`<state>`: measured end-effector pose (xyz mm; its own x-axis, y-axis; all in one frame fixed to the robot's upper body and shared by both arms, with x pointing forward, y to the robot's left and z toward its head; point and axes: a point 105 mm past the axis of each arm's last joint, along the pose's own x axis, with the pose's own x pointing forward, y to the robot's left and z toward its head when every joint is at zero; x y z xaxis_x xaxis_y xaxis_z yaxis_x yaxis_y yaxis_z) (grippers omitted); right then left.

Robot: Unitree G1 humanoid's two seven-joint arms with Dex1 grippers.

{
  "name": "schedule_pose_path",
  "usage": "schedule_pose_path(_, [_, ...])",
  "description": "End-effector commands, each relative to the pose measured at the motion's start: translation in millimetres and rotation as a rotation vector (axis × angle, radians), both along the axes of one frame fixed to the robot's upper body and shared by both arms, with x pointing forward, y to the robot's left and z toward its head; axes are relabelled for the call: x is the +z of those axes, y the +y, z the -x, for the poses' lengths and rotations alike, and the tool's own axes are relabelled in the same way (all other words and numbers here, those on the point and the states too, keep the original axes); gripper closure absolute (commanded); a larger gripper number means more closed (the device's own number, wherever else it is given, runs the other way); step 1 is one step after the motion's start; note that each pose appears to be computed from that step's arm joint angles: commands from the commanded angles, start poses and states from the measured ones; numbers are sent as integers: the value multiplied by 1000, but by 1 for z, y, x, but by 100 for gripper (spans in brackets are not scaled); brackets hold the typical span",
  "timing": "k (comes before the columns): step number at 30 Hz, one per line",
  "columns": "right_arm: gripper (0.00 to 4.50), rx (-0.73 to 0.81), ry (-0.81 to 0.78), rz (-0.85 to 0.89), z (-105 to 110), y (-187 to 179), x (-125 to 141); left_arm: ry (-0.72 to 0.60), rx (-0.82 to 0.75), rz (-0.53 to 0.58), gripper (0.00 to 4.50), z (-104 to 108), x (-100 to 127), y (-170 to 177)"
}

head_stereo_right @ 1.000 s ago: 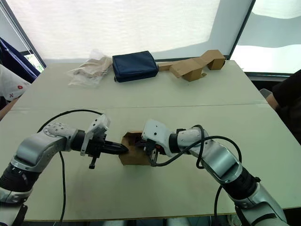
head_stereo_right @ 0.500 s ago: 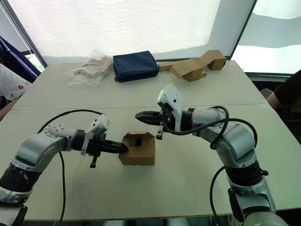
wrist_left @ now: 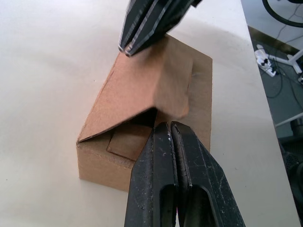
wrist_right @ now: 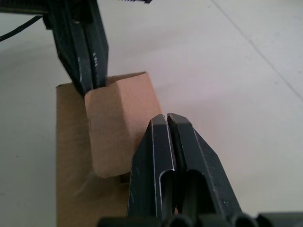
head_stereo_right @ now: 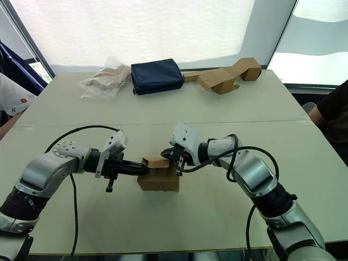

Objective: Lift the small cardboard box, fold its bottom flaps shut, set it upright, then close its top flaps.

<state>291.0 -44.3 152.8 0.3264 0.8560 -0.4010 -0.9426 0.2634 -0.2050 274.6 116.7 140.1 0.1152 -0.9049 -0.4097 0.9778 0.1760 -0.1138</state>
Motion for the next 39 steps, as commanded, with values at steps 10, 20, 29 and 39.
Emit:
schedule_pose_path(10, [450, 26, -50, 0, 6, 2, 7, -80, 77, 99, 445, -26, 34, 7])
schedule_pose_path(20, [450, 42, -62, -29, 13, 5, 13, -62, 112, 72, 445, -33, 13, 3])
schedule_pose_path(29, [450, 109, -52, -35, 40, 7, 16, -52, 112, 77, 445, -31, 8, 0])
schedule_pose_path(39, [450, 123, -54, 21, 40, 8, 6, -34, 110, 101, 445, -30, 8, -4])
